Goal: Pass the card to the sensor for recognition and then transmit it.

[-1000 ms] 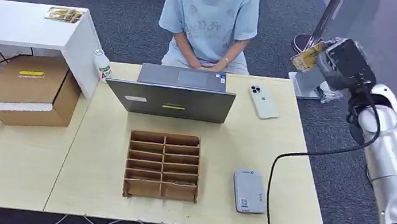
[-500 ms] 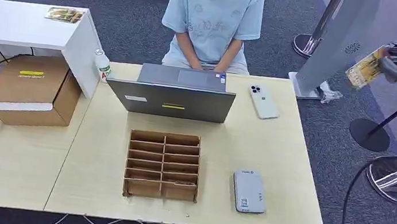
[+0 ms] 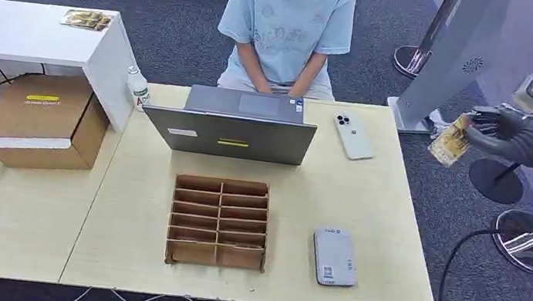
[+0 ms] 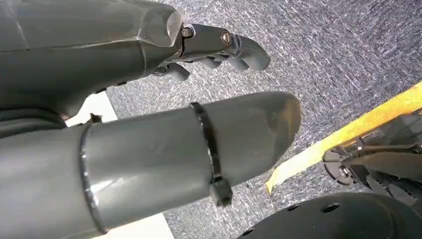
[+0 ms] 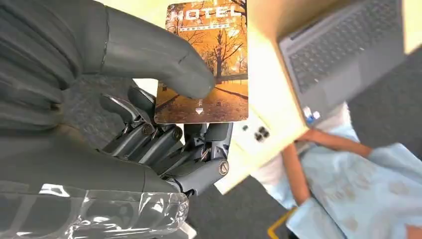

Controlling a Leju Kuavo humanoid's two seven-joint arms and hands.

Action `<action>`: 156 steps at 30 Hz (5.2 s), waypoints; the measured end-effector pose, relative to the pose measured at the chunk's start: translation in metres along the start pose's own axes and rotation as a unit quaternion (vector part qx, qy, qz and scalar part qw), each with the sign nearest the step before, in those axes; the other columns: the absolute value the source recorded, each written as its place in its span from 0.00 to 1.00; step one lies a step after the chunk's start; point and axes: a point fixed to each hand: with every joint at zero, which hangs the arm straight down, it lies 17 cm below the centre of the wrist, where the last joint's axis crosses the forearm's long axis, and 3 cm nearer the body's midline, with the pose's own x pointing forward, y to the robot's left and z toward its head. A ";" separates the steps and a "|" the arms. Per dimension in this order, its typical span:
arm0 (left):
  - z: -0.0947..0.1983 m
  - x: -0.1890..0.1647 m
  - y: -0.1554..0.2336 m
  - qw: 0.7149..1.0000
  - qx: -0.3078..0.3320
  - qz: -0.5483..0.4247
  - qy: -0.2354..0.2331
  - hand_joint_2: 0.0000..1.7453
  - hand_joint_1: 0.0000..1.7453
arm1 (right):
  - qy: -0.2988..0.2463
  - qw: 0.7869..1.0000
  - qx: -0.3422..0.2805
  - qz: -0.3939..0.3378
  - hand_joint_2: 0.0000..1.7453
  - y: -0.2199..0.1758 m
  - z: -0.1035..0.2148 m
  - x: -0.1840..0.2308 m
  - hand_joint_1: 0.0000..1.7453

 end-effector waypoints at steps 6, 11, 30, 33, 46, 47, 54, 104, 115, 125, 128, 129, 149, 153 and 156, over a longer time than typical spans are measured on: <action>0.000 0.000 -0.001 1.000 -0.002 -0.004 -0.002 0.00 0.00 | 0.024 0.999 0.020 0.004 1.00 0.027 -0.009 -0.031 1.00; 0.000 0.001 -0.002 1.000 -0.003 -0.005 -0.002 0.00 0.00 | 0.048 0.998 0.038 0.010 1.00 0.050 -0.017 -0.064 1.00; 0.000 0.002 -0.002 1.000 -0.004 -0.008 -0.007 0.00 0.00 | 0.110 0.986 0.122 0.003 1.00 0.142 -0.023 -0.138 1.00; 0.000 0.003 -0.003 1.000 -0.004 -0.009 -0.007 0.00 0.00 | 0.112 0.985 0.133 0.005 1.00 0.156 -0.024 -0.141 1.00; 0.000 0.003 -0.003 1.000 -0.004 -0.014 -0.009 0.00 0.00 | 0.094 0.979 0.177 0.028 1.00 0.212 -0.037 -0.136 1.00; 0.000 0.003 -0.003 1.000 -0.004 -0.014 -0.009 0.00 0.00 | 0.093 0.979 0.179 0.031 1.00 0.214 -0.038 -0.135 1.00; 0.000 0.003 -0.003 1.000 -0.005 -0.014 -0.011 0.00 0.00 | 0.087 0.978 0.185 0.036 1.00 0.225 -0.045 -0.130 1.00; 0.001 0.008 -0.009 0.999 -0.012 -0.028 -0.028 0.00 0.00 | 0.099 0.982 0.148 0.057 1.00 0.222 -0.084 -0.144 1.00; 0.001 0.006 -0.008 1.000 -0.010 -0.009 -0.026 0.00 0.00 | -0.024 0.997 0.067 0.038 1.00 0.144 -0.089 -0.042 1.00; 0.001 0.010 -0.007 1.000 -0.005 -0.001 -0.029 0.00 0.00 | -0.153 0.976 -0.111 0.109 1.00 0.066 -0.101 0.092 1.00; 0.001 0.013 -0.008 1.000 -0.006 -0.001 -0.030 0.00 0.00 | -0.183 0.961 -0.161 0.131 1.00 0.054 -0.106 0.137 1.00; 0.001 0.013 -0.009 1.000 -0.006 -0.002 -0.030 0.00 0.00 | -0.192 0.954 -0.184 0.142 1.00 0.047 -0.107 0.155 1.00; 0.001 0.026 -0.007 0.998 -0.007 -0.042 -0.048 0.00 0.00 | -0.160 0.847 -0.294 0.413 1.00 0.097 -0.170 0.338 1.00; 0.001 0.026 -0.008 0.998 -0.011 -0.047 -0.048 0.00 0.00 | -0.127 0.839 -0.283 0.447 1.00 0.107 -0.183 0.336 1.00; 0.001 0.026 -0.009 0.997 -0.015 -0.051 -0.048 0.00 0.00 | -0.101 0.837 -0.274 0.463 1.00 0.108 -0.190 0.332 1.00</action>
